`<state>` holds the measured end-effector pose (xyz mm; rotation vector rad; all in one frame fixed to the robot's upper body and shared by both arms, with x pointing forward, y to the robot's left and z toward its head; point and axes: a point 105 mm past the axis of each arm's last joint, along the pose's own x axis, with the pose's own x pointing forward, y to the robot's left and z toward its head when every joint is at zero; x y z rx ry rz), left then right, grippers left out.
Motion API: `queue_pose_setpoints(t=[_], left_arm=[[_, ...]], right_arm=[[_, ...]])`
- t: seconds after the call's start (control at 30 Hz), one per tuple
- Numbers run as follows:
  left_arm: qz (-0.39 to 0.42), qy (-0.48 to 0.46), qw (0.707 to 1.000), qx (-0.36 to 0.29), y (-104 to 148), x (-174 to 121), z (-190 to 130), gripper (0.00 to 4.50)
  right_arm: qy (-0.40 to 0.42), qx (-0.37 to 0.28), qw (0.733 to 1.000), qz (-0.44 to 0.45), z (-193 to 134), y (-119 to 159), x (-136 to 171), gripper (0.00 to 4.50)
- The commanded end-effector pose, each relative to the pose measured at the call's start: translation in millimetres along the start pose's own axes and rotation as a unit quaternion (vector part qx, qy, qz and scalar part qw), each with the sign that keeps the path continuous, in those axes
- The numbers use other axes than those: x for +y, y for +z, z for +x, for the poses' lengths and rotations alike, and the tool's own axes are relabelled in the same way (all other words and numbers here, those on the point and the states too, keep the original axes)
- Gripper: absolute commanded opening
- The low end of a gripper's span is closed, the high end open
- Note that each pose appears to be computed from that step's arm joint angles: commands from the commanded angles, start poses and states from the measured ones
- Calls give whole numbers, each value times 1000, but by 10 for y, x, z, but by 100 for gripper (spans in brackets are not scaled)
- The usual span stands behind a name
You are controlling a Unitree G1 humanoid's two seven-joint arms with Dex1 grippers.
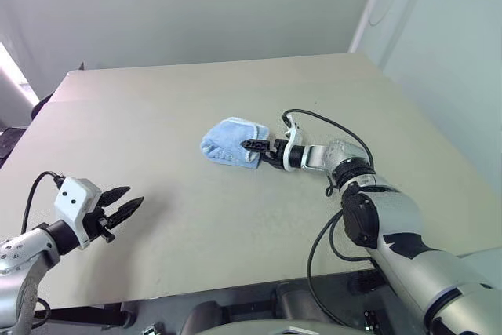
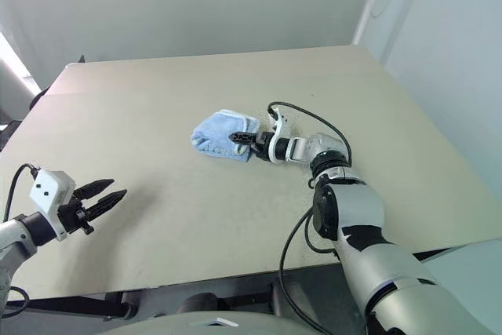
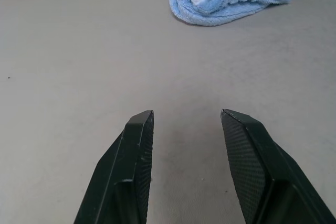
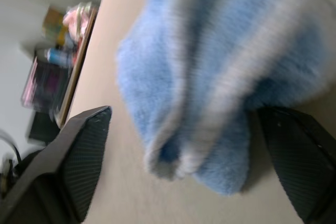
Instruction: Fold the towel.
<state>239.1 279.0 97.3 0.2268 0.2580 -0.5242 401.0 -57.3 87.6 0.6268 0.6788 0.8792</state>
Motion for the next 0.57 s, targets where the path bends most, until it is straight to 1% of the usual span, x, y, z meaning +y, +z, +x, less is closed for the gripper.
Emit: queue_pose_setpoints(t=[0.03, 0.1, 0.2, 0.23, 0.3, 0.37, 0.47, 0.57], left_arm=[[18, 6, 1000, -7, 89, 96, -18, 215], [18, 9, 1000, -9, 94, 130, -10, 215], [20, 17, 999, -18, 110, 205, 10, 215], [16, 21, 999, -23, 121, 227, 19, 215], [10, 28, 999, -32, 134, 264, 49, 215], [11, 25, 999, -26, 98, 251, 76, 215], [5, 20, 999, -31, 103, 220, 87, 215], [3, 19, 999, -34, 132, 236, 91, 215]], right_arm=[[31, 1, 990, -140, -283, 200, 135, 449], [46, 18, 976, -214, -467, 133, 187, 449], [55, 30, 949, -309, -642, 3, 259, 449], [59, 28, 939, -337, -672, -33, 292, 449], [72, -4, 906, -417, -733, -83, 372, 449], [102, 9, 889, -447, -808, -245, 414, 449], [134, 47, 881, -452, -921, -476, 396, 449], [134, 87, 874, -458, -973, -628, 305, 449]])
